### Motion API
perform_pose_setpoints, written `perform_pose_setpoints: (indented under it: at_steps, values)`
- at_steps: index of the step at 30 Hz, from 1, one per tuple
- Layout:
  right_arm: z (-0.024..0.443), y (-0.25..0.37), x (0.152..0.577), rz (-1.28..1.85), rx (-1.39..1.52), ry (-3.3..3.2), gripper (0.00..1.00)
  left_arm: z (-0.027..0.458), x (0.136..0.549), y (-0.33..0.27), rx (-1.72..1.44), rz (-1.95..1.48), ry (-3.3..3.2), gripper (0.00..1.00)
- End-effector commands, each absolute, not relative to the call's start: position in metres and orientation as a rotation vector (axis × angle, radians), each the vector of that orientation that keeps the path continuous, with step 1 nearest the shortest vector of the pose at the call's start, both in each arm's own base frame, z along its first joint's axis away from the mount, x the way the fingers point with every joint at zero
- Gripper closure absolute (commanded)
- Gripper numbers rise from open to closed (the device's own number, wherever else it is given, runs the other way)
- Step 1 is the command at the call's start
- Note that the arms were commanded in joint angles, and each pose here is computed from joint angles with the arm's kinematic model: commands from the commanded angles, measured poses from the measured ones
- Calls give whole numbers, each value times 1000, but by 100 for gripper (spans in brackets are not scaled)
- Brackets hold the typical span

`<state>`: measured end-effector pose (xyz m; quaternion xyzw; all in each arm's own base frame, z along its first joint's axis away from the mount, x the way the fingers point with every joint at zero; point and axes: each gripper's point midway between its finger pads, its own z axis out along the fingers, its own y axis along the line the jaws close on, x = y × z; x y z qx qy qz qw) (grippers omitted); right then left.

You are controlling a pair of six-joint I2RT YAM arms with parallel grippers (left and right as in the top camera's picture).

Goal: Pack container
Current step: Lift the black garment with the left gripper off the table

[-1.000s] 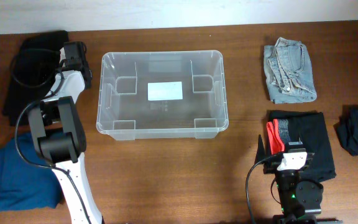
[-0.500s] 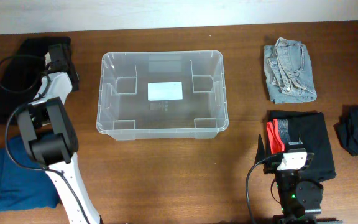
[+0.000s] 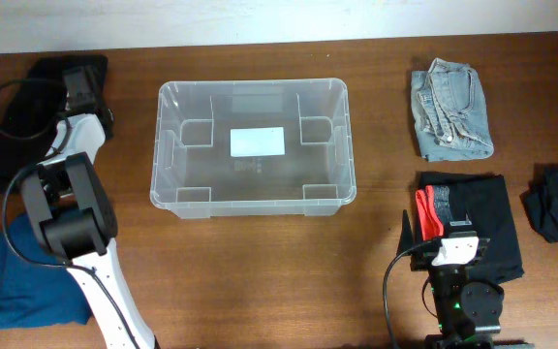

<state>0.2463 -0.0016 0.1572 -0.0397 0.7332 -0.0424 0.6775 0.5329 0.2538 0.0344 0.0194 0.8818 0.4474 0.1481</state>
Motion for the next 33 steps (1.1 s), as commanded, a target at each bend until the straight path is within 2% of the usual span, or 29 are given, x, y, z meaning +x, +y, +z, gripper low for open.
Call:
perform_pose_setpoints:
  at_steps: [1,5,15,16,17,19,25,28,31,32,33]
  values:
    - [155,-4,246,-107,-83,1649,2,-71,527,219,408,1010,2708,1]
    - [155,-4,246,-107,-83,1649,2,-79,530,220,504,1033,2699,1]
    - [155,-4,246,-107,-83,1649,2,-93,527,220,514,1026,2712,1]
    - [155,-4,246,-107,-83,1649,2,-93,526,219,516,1024,2715,7]
    - [155,-4,246,-107,-83,1649,2,-94,526,219,506,1023,2716,19]
    - [155,-4,246,-107,-83,1649,2,-94,525,219,494,1018,2723,32]
    - [155,-4,246,-107,-83,1649,2,-97,519,217,512,1008,2750,54]
    - [156,-4,246,-107,-83,1649,2,-98,518,217,514,1007,2753,60]
    - [156,-4,246,-107,-83,1649,2,-98,518,217,516,1007,2754,60]
    - [155,-4,246,-107,-83,1649,2,-98,518,217,517,1006,2756,49]
    - [156,-4,246,-107,-83,1649,2,-98,518,217,519,1005,2758,48]
